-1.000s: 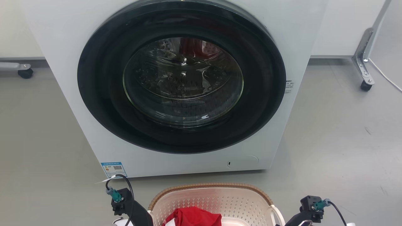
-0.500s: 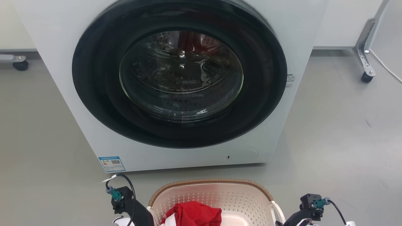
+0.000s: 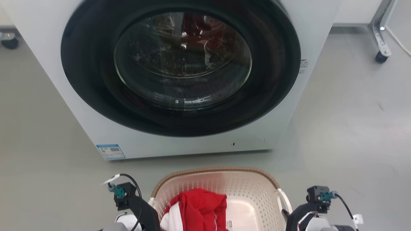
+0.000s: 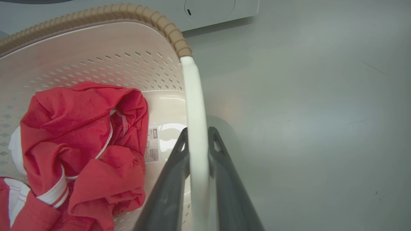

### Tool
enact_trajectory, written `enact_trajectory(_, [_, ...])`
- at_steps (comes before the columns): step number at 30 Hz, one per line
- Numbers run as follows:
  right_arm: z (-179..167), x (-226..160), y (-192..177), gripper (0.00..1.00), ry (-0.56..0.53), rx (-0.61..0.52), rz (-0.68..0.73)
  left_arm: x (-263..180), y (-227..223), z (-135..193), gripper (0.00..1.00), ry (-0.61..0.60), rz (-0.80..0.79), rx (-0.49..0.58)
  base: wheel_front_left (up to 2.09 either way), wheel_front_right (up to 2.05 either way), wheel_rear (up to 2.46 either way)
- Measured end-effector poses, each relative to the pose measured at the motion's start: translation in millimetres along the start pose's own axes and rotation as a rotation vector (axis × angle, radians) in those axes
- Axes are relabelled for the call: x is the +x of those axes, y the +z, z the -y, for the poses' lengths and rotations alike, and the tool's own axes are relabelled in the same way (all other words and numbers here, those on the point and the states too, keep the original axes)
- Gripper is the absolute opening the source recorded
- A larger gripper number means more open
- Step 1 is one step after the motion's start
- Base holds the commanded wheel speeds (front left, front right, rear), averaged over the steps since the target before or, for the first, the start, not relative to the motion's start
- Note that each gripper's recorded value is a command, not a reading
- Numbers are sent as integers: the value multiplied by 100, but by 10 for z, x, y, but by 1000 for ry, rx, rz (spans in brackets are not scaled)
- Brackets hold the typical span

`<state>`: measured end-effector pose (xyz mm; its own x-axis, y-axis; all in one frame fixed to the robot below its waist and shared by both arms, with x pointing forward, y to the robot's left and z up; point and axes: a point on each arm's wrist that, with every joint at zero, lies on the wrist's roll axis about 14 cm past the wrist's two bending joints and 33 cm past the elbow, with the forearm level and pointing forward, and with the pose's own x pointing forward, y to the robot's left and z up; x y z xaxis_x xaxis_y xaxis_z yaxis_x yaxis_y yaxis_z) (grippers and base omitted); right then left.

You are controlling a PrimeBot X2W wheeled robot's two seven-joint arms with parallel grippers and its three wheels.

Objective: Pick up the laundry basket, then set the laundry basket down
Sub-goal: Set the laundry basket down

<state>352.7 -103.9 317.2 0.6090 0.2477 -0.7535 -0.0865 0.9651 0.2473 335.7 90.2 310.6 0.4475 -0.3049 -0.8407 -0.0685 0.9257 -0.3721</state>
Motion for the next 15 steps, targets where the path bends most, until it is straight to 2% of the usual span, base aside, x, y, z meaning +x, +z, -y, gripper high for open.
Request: enact_trajectory(15, [94,420,161,0,-11,-23,-8,369,304,-27,0,3,33,10,0,0,0])
